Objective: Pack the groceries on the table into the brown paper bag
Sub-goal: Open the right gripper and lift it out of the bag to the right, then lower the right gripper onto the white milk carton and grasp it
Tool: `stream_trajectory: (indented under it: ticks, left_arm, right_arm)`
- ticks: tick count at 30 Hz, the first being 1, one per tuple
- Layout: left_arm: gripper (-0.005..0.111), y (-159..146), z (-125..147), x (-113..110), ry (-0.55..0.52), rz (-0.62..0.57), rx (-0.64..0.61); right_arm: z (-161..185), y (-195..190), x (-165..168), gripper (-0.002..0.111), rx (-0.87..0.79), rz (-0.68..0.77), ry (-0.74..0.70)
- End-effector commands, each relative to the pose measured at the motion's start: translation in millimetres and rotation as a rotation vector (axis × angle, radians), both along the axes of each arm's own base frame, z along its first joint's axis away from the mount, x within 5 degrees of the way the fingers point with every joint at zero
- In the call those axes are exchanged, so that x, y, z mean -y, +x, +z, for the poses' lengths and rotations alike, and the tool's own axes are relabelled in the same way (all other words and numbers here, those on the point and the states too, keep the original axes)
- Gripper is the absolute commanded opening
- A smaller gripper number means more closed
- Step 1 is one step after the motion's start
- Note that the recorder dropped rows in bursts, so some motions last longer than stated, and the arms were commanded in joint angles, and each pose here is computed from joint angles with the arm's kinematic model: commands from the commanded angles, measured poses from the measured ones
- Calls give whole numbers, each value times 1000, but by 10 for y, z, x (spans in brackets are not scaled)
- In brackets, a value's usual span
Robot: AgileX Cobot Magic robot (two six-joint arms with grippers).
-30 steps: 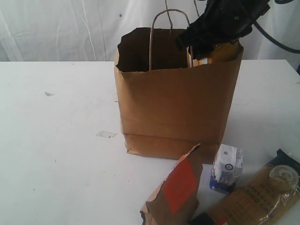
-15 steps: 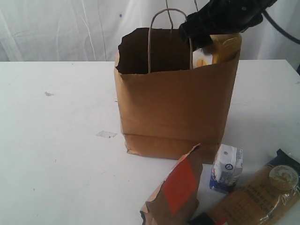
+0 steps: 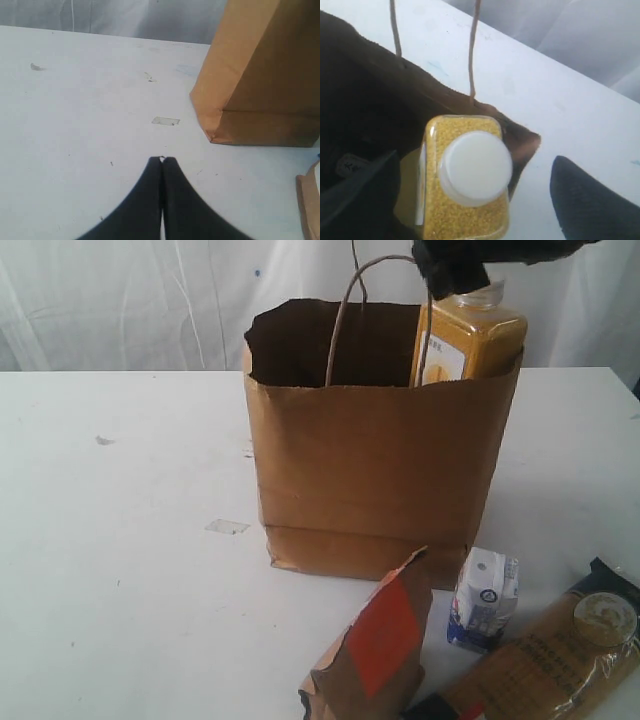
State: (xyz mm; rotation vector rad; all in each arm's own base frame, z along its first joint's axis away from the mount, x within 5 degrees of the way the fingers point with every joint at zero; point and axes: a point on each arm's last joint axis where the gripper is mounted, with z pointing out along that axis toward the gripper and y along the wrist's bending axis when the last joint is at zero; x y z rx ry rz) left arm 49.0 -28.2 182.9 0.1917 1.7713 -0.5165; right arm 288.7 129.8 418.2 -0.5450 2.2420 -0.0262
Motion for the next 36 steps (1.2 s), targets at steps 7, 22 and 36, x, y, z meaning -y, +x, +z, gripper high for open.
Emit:
stream_trajectory:
  ticks: [7,22,36]
  left_arm:
    - [0,-3,-11,1,-7,0,-7]
    - [0,-3,-11,1,-7,0,-7]
    - [0,-3,-11,1,-7,0,-7]
  right_arm:
    - [395,-449,270,72,75,-39,28]
    - [606,-1261,669,69,62,-29,46]
    - [-751,-1549,650,69,-293,118,-39]
